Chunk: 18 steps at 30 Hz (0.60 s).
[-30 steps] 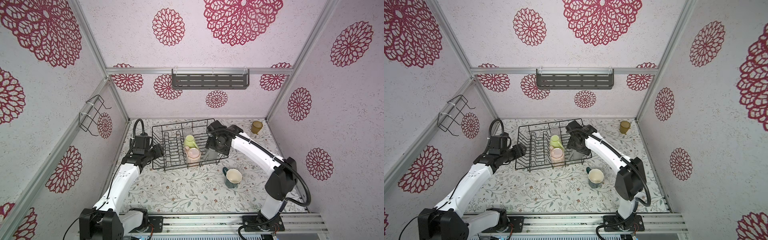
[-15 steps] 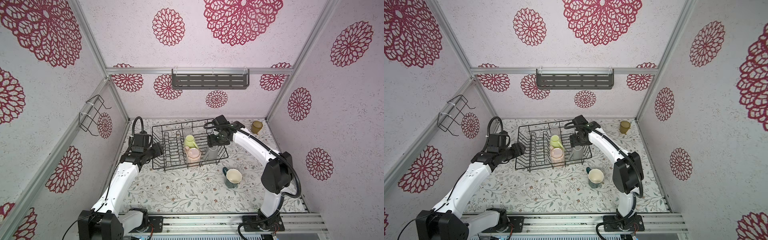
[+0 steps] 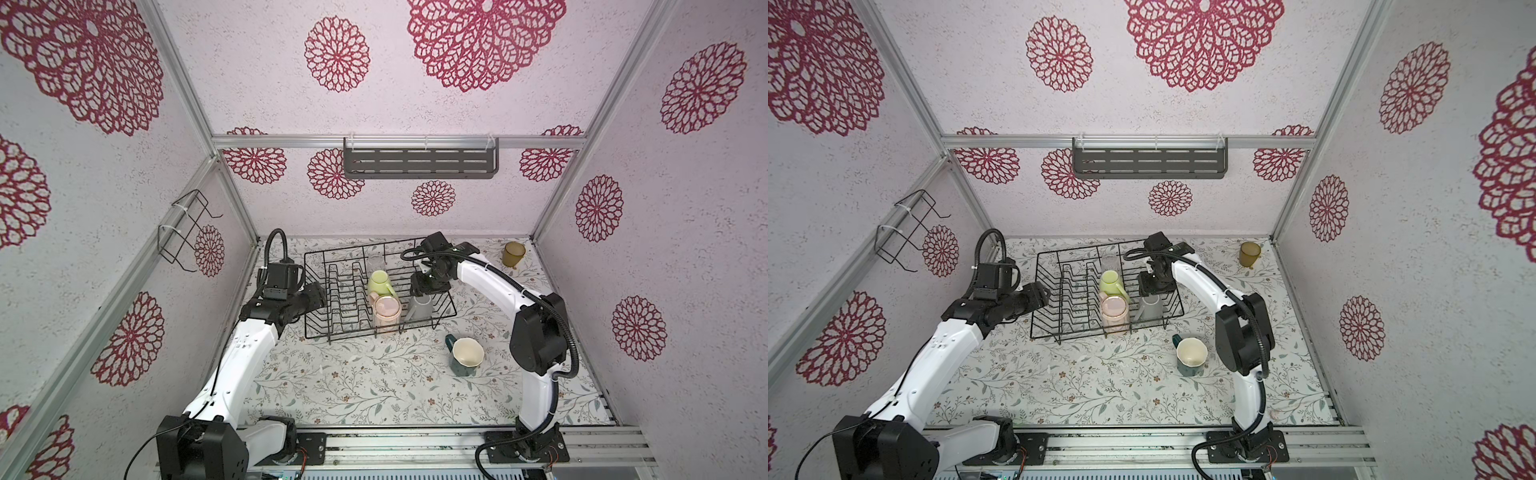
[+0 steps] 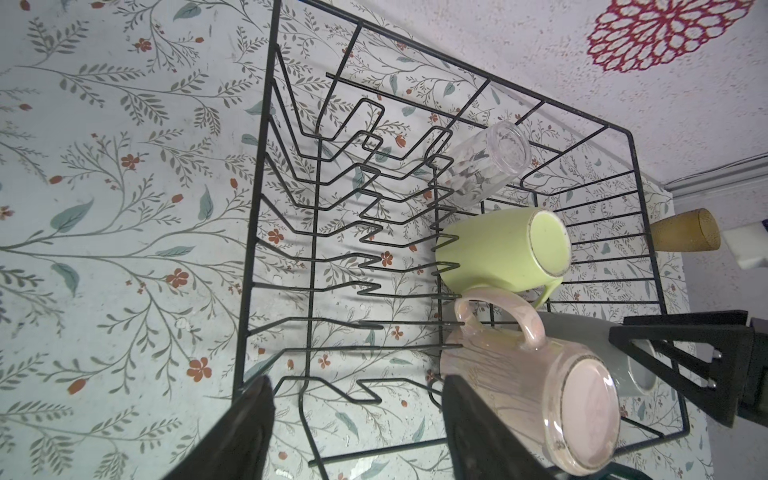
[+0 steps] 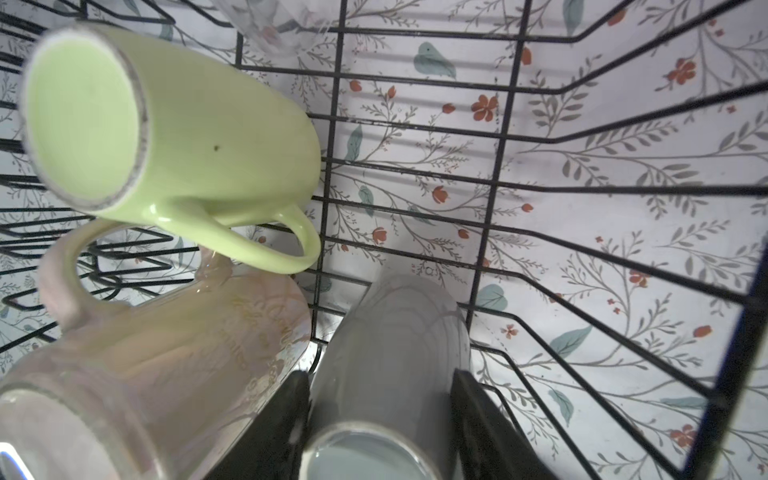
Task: Load the cups into the dish rack
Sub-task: 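Open the right gripper and raise it out of the rack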
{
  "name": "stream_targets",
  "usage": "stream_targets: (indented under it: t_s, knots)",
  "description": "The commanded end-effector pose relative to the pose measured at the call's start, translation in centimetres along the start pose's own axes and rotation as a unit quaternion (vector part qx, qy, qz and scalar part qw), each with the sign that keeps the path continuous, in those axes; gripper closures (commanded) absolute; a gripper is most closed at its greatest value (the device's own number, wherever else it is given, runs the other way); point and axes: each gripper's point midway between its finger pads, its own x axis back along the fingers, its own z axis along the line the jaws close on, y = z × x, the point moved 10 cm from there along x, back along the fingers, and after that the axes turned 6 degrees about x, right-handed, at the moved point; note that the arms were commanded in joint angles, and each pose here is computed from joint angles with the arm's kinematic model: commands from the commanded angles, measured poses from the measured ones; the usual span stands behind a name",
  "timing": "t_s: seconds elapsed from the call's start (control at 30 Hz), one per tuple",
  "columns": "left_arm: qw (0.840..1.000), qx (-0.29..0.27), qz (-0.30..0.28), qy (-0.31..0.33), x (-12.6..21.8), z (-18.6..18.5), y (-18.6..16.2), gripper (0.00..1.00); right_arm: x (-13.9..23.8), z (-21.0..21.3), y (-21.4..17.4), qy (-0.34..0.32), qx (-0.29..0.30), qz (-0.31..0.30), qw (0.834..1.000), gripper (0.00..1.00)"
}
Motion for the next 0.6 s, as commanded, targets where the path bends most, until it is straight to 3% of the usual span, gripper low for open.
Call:
stream_targets:
  t_s: [0.0, 0.23, 0.57]
  knots:
    - [1.0, -0.01, -0.003, -0.001, 0.1, -0.2, 0.5, 0.32, 1.6, 0.7, -1.2, -0.006, 0.004, 0.007, 1.0, 0.44]
    - [1.0, -0.013, 0.0, -0.003, 0.0, -0.3, 0.7, 0.32, 1.8, 0.5, -2.2, -0.035, -0.001, 0.001, 0.999, 0.39]
    - [1.0, -0.016, 0.009, 0.005, 0.7, -0.1, 0.3, 0.32, 6.1, 0.6, -0.7, -0.067, -0.012, -0.085, 0.994, 0.33]
